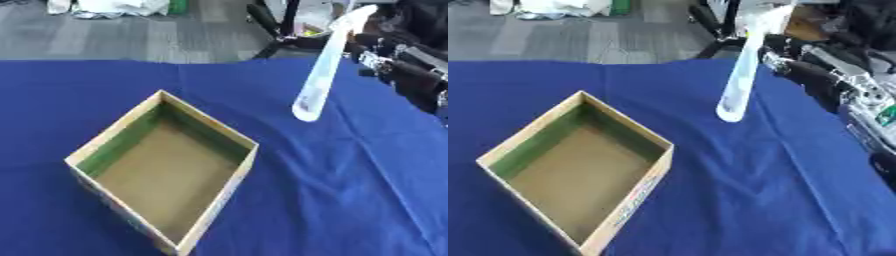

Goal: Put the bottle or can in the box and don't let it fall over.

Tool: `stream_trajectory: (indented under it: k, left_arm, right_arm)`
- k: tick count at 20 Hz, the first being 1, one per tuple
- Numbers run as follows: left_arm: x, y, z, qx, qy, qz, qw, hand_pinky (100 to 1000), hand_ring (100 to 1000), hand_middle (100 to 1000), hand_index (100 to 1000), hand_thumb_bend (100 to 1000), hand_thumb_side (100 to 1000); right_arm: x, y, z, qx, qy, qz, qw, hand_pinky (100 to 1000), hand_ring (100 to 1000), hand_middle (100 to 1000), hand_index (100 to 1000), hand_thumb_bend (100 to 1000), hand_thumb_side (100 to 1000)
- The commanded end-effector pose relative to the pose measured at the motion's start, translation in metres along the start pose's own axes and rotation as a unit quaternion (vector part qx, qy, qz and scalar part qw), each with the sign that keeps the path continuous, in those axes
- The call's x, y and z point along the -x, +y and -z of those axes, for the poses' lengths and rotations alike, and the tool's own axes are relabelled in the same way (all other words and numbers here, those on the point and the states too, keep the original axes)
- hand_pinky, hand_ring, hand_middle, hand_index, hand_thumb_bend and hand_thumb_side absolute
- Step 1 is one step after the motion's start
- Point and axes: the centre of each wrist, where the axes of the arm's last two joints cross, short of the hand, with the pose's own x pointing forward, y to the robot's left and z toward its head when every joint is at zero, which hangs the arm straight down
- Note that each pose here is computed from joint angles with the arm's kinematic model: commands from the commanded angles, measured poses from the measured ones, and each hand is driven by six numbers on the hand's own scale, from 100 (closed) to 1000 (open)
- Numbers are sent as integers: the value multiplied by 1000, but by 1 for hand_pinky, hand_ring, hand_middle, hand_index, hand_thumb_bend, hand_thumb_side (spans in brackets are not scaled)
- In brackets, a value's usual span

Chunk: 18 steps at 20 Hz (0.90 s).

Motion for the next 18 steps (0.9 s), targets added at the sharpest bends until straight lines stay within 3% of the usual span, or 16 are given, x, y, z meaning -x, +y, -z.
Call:
stream_trajectory:
  k: [1,18]
  left_arm:
    - [-7,-1,5,7,-13,3,1000,924,1000,1000,734,528,579]
    - [-7,-1,7,11,-20,0,1000,925,1000,1000,734,523,584]
  right_arm:
    - [-9,-10,0,10,-8,-14,1000,986,1000,1000,1000,100,511]
    - [-15,-18,5,32,-27,-35,998,990,1000,1000,1000,100,489]
